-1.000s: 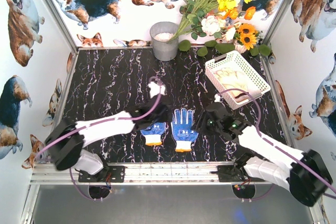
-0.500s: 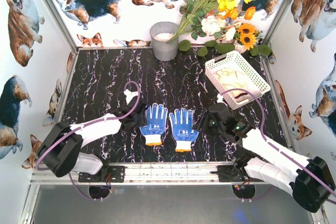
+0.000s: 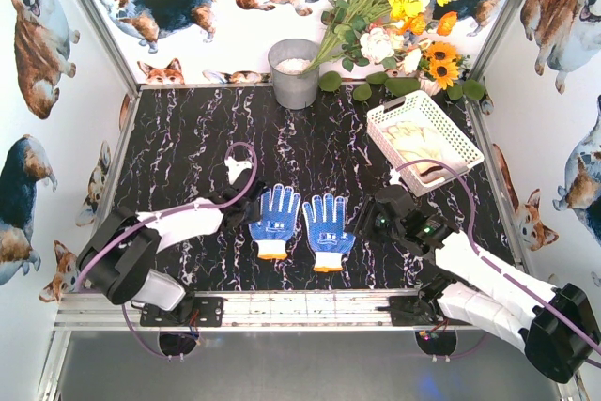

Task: Put the gloves into the storage basket
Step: Turn over the glove at the center of the board.

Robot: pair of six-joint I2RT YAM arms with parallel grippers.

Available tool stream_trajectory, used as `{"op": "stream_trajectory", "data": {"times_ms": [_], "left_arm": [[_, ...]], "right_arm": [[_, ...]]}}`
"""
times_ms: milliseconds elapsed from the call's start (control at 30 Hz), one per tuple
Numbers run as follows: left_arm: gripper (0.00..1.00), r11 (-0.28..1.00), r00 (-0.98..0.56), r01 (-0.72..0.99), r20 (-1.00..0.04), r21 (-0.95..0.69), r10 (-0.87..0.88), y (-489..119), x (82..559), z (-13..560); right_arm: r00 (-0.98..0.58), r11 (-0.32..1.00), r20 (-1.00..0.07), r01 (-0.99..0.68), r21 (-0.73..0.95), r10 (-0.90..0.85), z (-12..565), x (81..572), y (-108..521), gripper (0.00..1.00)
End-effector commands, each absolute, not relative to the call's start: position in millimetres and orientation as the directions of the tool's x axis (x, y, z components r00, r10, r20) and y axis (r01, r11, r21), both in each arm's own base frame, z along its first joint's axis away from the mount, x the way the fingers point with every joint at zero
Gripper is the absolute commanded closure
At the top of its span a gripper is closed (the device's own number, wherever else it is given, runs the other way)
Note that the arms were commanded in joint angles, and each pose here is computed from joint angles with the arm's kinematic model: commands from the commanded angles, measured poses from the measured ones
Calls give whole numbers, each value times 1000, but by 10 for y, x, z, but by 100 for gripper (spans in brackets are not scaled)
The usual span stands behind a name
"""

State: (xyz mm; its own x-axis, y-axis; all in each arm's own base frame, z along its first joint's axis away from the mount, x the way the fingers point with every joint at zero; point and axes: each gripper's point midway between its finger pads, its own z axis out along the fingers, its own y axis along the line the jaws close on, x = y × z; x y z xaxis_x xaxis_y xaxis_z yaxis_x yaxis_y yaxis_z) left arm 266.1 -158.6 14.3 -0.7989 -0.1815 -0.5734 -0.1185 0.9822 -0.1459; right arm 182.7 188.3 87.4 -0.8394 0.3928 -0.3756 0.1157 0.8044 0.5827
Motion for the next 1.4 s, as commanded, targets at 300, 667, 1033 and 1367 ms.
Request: {"op": "stream_trajectory", "data": {"times_ms": [300, 667, 1033, 1367], "left_arm": [[100, 975, -693, -224, -705, 11, -151, -1062, 2739, 736], [100, 977, -678, -168, -735, 130, -18, -881, 2730, 1439], [100, 1000, -733, 10, -680, 6, 11, -1641, 2737, 1151], [97, 967, -781, 173, -624, -187, 19, -2575, 2625, 834]], "right_arm": [[-823, 788, -391, 105, 606, 411, 978, 1858, 1889, 60], [-843, 746, -356, 76, 662, 402, 1004, 1878, 2075, 60], [-889, 721, -312, 28, 692, 334, 933, 1858, 2430, 49], [-863, 745, -338, 63, 664, 374, 850, 1827, 2260, 44]]}}
